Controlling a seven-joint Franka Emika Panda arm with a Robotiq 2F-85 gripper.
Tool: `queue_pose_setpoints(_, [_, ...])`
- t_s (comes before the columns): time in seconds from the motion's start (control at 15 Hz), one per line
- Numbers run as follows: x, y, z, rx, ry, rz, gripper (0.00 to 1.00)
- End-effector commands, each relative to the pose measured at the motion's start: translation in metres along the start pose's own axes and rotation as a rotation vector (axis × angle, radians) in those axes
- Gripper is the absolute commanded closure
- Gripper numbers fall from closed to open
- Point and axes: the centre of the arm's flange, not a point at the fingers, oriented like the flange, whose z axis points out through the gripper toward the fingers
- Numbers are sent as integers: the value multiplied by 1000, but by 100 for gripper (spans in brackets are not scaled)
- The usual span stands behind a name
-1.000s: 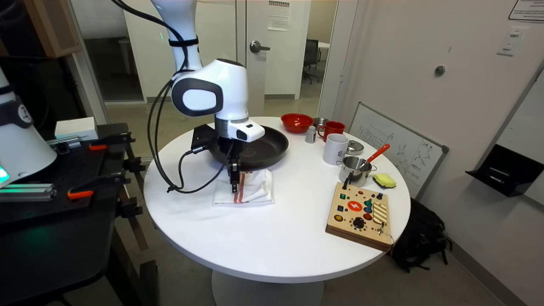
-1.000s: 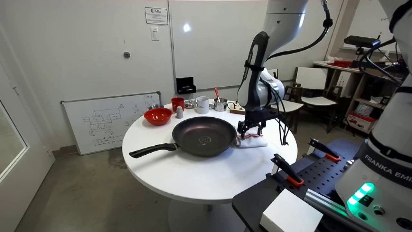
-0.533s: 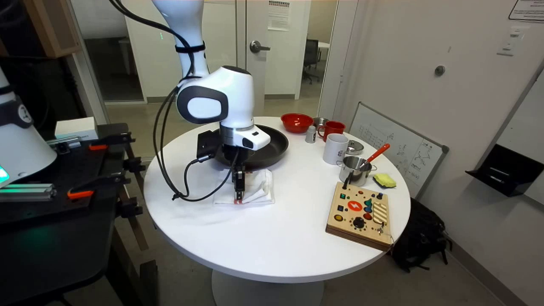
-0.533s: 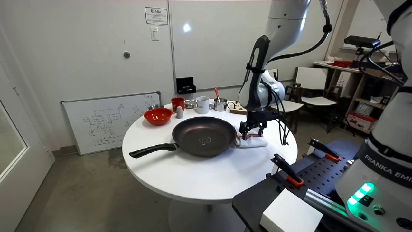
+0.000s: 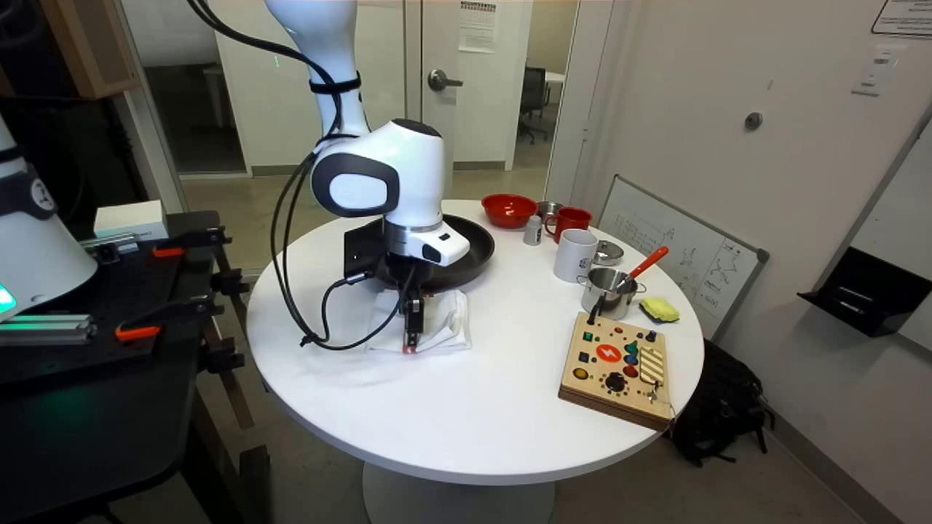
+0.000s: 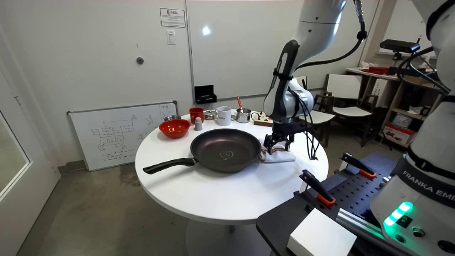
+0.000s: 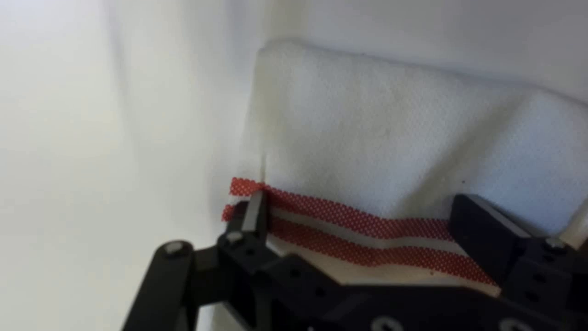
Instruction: Pick up the kitchen towel and wipe the pan
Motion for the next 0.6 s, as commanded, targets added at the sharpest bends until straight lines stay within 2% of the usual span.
queue_pose_setpoints(0.0, [8, 3, 12, 11, -24, -18, 25])
queue_pose_setpoints(0.13, [8, 4, 12, 13, -31, -16, 34])
queue_pose_setpoints(0.53, [10, 9, 15, 9, -44, -6, 81])
